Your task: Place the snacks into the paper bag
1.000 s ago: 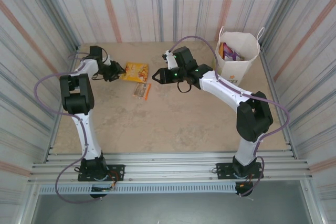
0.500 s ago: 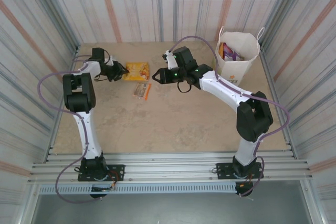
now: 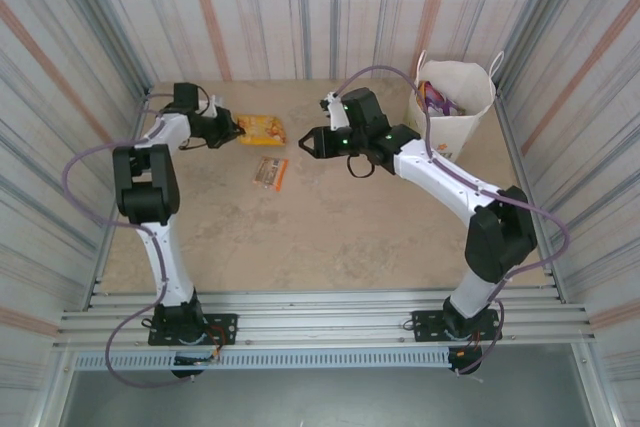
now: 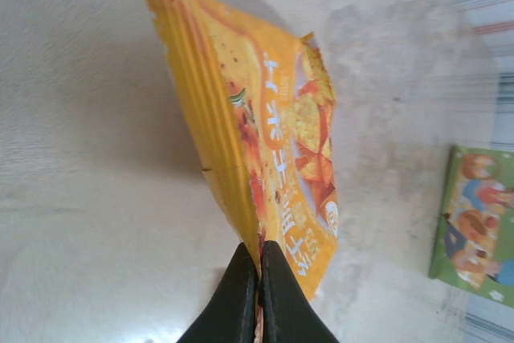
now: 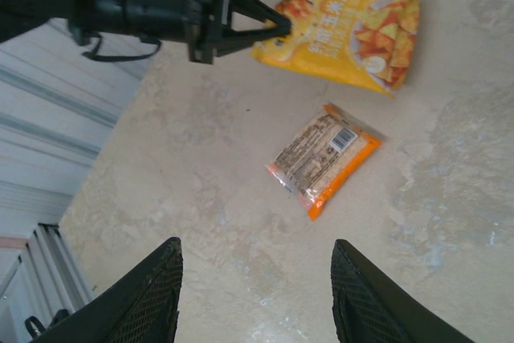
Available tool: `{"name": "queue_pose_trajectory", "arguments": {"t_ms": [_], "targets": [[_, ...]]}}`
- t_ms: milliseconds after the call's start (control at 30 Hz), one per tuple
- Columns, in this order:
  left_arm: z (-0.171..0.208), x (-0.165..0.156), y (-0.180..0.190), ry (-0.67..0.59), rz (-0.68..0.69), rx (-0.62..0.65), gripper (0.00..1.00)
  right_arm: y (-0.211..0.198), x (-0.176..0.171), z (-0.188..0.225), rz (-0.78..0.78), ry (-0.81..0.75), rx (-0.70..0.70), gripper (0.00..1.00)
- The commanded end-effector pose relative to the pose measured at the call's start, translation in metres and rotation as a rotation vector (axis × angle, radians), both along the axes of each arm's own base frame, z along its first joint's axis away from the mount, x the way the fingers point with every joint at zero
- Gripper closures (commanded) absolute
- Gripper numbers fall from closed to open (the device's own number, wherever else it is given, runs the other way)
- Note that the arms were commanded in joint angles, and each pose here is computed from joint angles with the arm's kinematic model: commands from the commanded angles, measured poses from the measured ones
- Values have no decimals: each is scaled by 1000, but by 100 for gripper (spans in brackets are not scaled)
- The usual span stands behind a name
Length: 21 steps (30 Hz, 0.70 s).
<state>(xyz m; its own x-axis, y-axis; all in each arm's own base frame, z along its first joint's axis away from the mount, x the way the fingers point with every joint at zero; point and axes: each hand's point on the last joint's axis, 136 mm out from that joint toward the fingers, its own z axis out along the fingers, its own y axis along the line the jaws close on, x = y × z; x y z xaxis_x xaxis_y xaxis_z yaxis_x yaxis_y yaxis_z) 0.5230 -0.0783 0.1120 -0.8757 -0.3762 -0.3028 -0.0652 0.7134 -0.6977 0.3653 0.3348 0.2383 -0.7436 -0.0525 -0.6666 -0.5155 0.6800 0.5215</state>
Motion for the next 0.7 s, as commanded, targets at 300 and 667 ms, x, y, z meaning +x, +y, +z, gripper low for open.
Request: {"name": "queue_pose_trajectory", "arguments": {"t_ms": [300, 667], "targets": [[169, -55, -50, -448, -269, -11, 100, -41, -7, 39, -51, -119, 20, 47], [225, -136, -114, -771, -589, -13, 100, -84, -7, 75, -58, -80, 254, 44]]}}
